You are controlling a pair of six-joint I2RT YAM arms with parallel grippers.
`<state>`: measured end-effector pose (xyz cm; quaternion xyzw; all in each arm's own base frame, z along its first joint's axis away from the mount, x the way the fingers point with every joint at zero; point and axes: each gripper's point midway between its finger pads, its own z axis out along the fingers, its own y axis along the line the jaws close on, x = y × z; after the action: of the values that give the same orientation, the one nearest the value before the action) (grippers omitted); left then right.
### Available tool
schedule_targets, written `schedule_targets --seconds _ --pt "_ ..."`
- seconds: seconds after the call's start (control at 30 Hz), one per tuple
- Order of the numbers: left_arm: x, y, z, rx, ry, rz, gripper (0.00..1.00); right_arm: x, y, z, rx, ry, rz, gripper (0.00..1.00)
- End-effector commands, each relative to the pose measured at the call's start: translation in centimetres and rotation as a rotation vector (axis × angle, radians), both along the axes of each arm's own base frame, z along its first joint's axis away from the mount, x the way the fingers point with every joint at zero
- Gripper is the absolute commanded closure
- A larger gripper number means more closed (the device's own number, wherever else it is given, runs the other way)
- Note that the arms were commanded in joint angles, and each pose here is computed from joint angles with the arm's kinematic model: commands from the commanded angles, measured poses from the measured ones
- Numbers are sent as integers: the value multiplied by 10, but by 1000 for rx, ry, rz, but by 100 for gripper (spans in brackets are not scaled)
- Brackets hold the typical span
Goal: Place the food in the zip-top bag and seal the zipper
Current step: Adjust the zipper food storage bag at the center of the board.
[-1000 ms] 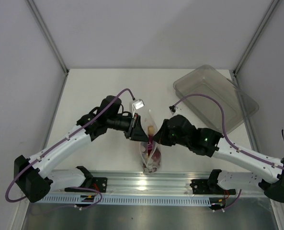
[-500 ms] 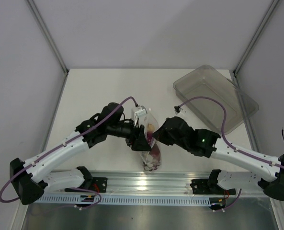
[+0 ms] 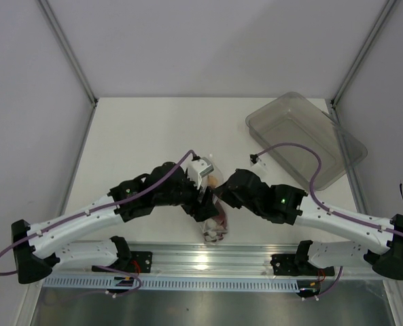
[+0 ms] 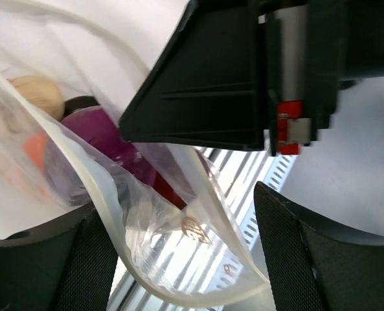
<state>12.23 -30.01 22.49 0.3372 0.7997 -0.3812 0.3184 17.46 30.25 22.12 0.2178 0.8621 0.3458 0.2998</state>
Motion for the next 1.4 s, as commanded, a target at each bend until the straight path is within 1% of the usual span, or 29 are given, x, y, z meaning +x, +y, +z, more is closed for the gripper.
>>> schedule_targets --seconds 0.0,0.1,0.37,0.43,0.47,0.57,0.6,0.67,0.7,0.73,0.77,0.8,0.87,0.9,0.97,1.0,1.03,1.1,1.13,1.17,1.2,1.23,1.27,1.3,1.37 --pt "21 4 -5 33 -76 147 21 7 -1 24 84 -22 -74 100" --pt "29 6 -15 55 -75 207 26 6 -1 19 115 -1 -93 100" --pt "27 -1 -29 48 -62 224 35 8 -3 24 137 -6 -117 99" --pt "26 -3 -29 46 -55 216 42 8 -2 22 142 -2 -122 97" --pt "25 -5 -30 44 -49 211 48 8 -2 22 140 -1 -120 97" --pt "22 -7 -29 38 -39 198 55 8 2 22 137 -5 -105 93" --pt "22 -7 -27 35 -40 194 62 7 2 21 134 -6 -99 91" --pt "20 -7 -27 37 -43 176 71 8 2 20 126 -9 -98 83" --pt "18 -8 -24 29 -48 161 79 8 2 19 114 -17 -89 79" --pt "17 -9 -22 24 -49 148 83 8 1 21 113 -24 -87 73" --pt "16 -8 -23 30 -55 143 88 8 0 23 108 -36 -79 70" --pt "13 -8 -23 29 -51 122 94 8 -1 26 91 -60 -60 69" --pt "10 -8 -21 25 -45 93 100 8 -2 35 81 -105 -23 60" --pt "9 -6 -22 28 -40 86 99 9 -6 38 42 -142 5 55" --pt "6 -5 -19 10 -27 63 99 8 -10 46 10 -174 60 41" --pt "4 -4 -17 2 -25 51 99 10 -14 50 -13 -195 86 37" --pt "5 -2 -14 -12 -25 42 99 16 -24 54 -78 -234 118 27" --pt "-6 -3 -9 -36 -10 -38 99 17 -37 60 -125 -262 167 18" --pt "-6 -2 -5 -55 -10 -56 100 25 -53 58 -167 -259 152 9" --pt "-10 -3 -1 -70 -15 -94 99 28 -62 57 -224 -302 196 7" --pt "-20 -3 2 -89 3 -152 99 23 -68 64 -204 -321 239 1" --pt "-23 -2 5 -100 3 -175 99 25 -75 66 -208 -337 253 1" --pt "-27 -1 9 -111 -12 -214 99 36 -91 62 -246 -362 246 1" --pt "-36 0 14 -132 0 -271 99 31 -93 73 -198 -406 287 1" --pt "-46 3 21 -158 -16 -336 100 39 -107 70 -209 -448 302 1"
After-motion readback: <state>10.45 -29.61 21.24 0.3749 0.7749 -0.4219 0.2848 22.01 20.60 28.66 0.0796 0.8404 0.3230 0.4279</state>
